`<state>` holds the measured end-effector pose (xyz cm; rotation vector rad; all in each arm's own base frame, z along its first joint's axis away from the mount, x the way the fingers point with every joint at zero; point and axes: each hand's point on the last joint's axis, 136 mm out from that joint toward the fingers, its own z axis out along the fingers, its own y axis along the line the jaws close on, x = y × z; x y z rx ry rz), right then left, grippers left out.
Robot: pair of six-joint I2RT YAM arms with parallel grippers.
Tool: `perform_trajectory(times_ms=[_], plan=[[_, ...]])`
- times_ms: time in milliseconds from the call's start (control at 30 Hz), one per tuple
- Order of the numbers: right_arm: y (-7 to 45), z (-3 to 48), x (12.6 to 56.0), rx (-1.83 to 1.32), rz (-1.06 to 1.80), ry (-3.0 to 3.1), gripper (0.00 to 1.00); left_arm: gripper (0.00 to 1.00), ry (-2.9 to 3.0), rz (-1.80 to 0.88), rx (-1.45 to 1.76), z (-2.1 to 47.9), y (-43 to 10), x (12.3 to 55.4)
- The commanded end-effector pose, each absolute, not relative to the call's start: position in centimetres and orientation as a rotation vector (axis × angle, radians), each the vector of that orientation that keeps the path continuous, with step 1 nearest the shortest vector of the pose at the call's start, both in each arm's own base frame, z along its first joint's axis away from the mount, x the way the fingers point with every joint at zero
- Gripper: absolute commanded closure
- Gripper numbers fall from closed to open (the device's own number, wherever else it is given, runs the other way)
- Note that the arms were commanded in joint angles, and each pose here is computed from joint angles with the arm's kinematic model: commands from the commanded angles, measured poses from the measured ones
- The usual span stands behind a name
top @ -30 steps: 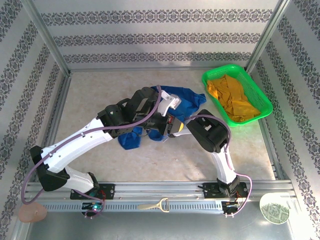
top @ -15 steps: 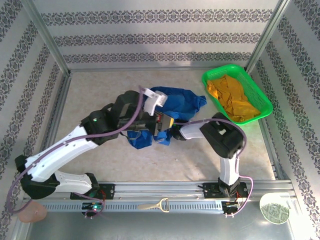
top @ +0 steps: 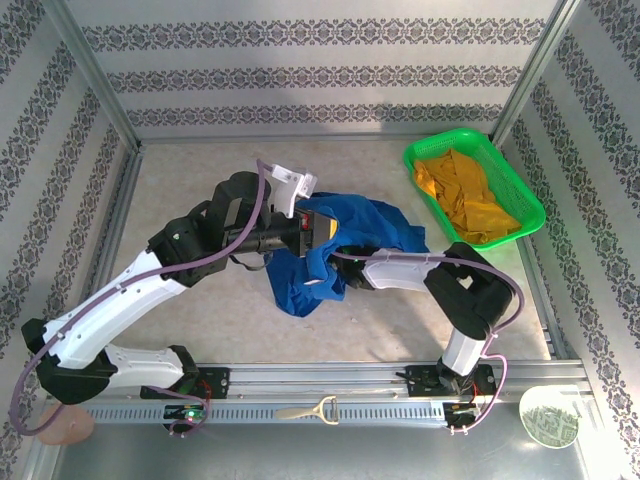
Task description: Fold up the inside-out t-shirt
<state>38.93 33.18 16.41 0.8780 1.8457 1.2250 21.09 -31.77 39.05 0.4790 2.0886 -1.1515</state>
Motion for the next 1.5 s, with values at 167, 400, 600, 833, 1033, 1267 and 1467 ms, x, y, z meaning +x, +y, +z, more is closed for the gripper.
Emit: perform_trajectory(times_ms=[167,400,600,833,1033,1267,1467], plan=[[36.4,9.3,45.9,1.004,1.134,1.869,0.42,1.0,1.997,-1.513,0.613,43.8,-37.3,18.2],[34.1,8.0,48.5,1.016,0.974,1.924,0.31,1.0,1.807,-1.785,0.84,50.8,-40.9,10.6],[31.3,6.6,47.4,1.106,0.85,1.951,0.25,1.0,1.647,-1.846,0.845,56.6,-38.9,8.7],[28.4,3.5,45.5,1.254,0.652,2.006,0.13,1.0,1.663,-1.829,0.854,56.5,-38.2,8.1],[26.5,2.5,45.2,1.295,0.517,2.07,0.08,1.0,1.579,-1.929,0.834,58.4,-37.5,7.1],[25.0,0.2,44.5,1.432,0.415,2.131,0.09,1.0,1.547,-1.9,0.84,59.7,-37.2,6.9],[24.5,-2.3,43.3,1.536,0.43,2.158,0.3,1.0,1.61,-1.833,0.749,57.4,-37.6,8.6]])
